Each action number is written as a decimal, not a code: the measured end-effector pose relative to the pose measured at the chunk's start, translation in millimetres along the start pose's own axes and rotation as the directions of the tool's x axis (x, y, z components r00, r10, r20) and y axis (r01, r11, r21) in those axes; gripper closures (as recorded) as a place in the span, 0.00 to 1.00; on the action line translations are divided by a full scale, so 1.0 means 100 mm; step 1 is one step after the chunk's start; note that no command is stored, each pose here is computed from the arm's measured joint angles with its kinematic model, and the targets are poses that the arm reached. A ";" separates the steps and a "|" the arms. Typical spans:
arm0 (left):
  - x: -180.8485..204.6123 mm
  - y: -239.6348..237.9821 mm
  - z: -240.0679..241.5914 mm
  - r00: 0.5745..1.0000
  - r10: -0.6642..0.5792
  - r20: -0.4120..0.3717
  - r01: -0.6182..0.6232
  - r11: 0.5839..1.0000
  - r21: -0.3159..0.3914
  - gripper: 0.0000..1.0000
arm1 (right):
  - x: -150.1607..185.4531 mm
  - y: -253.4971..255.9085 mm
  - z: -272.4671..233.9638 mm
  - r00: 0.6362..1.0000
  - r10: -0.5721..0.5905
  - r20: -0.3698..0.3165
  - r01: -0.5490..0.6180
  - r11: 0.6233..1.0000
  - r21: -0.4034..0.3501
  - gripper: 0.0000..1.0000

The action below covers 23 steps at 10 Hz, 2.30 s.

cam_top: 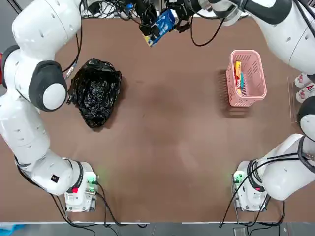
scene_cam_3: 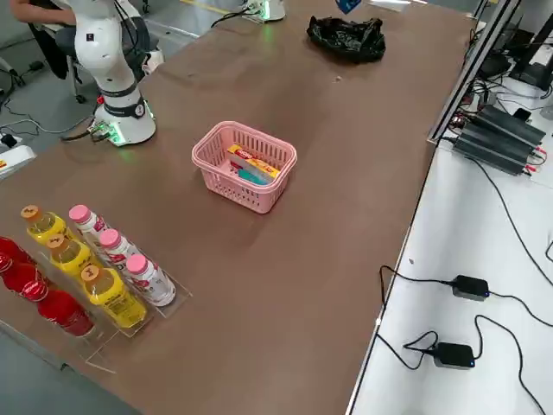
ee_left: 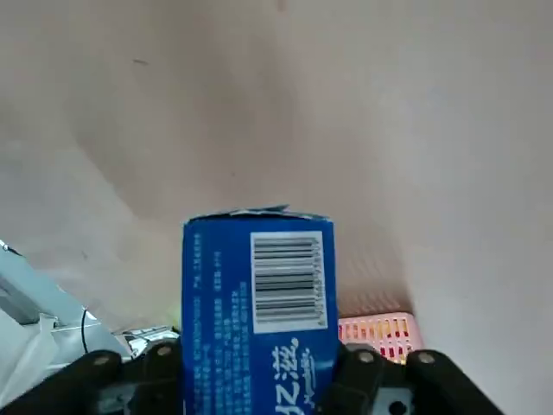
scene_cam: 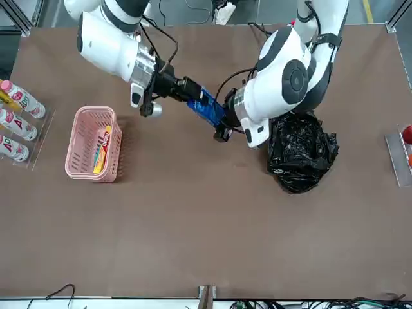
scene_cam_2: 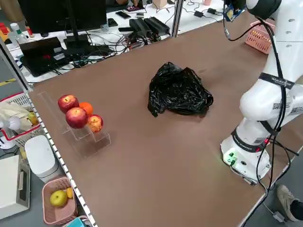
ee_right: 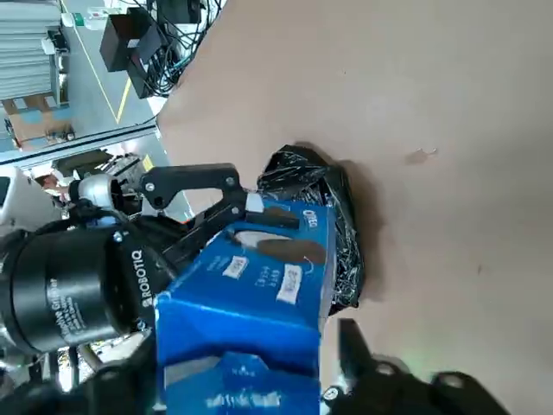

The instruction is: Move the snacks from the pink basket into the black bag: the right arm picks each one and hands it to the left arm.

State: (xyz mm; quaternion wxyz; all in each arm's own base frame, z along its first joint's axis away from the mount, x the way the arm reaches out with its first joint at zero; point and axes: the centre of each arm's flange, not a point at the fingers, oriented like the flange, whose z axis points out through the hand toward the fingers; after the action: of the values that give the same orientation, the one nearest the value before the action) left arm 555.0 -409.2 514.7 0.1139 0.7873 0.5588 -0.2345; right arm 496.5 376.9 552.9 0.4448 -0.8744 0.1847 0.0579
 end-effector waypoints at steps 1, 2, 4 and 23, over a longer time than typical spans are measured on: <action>0.08 0.02 -0.04 1.000 0.003 0.000 -0.003 1.000 -0.004 0.54 | 0.00 0.00 0.00 1.000 -0.001 0.000 0.001 1.000 0.001 0.00; 0.19 0.04 -0.11 1.000 0.022 -0.001 -0.022 1.000 -0.001 0.54 | 0.00 -0.01 0.00 1.000 -0.001 0.000 0.001 1.000 0.001 0.00; 0.60 0.06 -0.33 0.992 0.125 -0.014 -0.125 0.992 0.024 0.55 | -0.01 -0.02 -0.01 1.000 -0.013 -0.002 0.013 1.000 -0.001 0.00; 4.07 -1.66 0.53 0.873 0.197 -0.447 -0.100 0.968 0.231 0.55 | 1.79 2.89 -1.77 0.891 -0.441 0.107 0.391 0.627 -0.673 0.00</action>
State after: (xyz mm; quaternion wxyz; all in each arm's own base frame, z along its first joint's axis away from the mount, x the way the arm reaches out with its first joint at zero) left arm 495.1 -38.1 280.9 -0.0861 0.8686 0.4807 -0.0841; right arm 543.1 31.8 392.3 0.0891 -0.9951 -0.0414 -0.0131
